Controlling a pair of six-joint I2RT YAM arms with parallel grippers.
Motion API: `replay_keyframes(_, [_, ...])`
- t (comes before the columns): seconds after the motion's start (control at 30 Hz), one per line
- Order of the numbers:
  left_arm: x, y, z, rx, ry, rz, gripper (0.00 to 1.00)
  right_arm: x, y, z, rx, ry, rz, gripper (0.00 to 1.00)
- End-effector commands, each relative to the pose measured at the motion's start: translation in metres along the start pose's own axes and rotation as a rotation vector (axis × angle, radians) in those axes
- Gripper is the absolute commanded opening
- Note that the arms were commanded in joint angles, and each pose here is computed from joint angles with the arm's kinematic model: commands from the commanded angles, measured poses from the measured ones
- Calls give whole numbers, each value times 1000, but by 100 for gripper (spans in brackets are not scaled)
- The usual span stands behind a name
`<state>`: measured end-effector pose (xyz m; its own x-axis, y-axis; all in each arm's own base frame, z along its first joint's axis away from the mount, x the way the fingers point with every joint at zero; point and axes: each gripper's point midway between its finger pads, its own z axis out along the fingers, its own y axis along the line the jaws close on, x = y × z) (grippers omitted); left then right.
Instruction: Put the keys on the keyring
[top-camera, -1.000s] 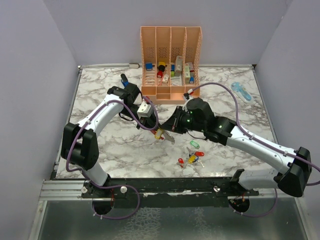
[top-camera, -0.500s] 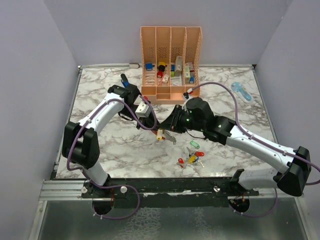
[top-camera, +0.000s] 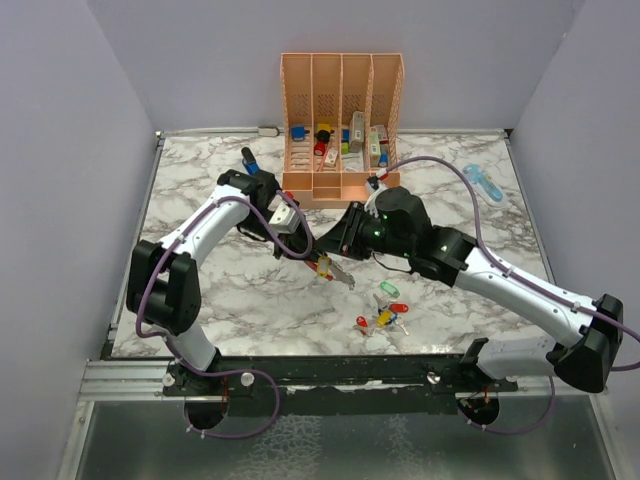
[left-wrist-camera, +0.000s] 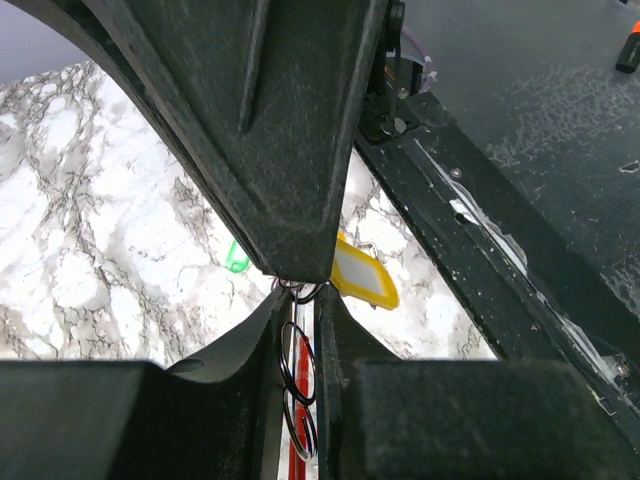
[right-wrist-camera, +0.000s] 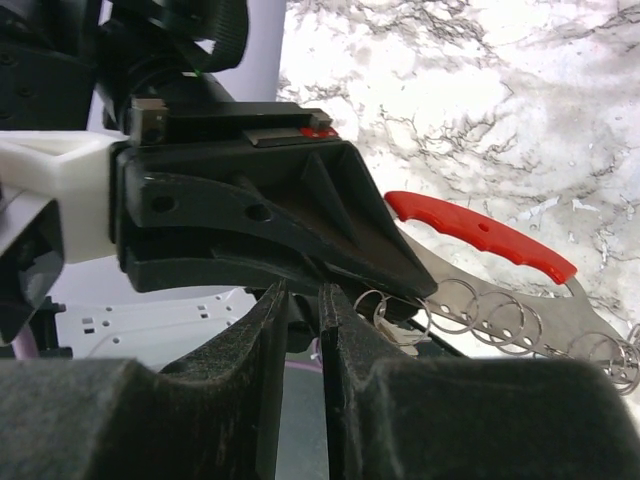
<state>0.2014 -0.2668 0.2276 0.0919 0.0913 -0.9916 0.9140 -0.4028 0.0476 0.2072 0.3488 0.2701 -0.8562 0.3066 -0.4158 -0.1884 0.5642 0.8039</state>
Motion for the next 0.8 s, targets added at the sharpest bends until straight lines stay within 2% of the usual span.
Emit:
replay_keyframes(0.0, [-16,7,1,-19,-76,21,0,-3,21,-12,-49,0,-12,20])
replay_keyframes(0.17, [-17,8,0,-23,-80,25,0,-15,20,-33,-32,-71,-47,19])
replay_keyframes(0.3, [-19,8,-2,-30,-84,34,0,-22,5,-53,21,-128,-147,13])
replay_keyframes(0.5, [-26,6,-2,-38,-103,46,0,-26,-30,-62,106,-166,-421,10])
replay_keyframes(0.67, [-32,5,-2,-41,-124,45,0,-26,-46,-54,64,-199,-716,17])
replay_keyframes(0.77, [-37,5,-2,-43,-135,41,0,-28,-50,-51,44,-226,-826,18])
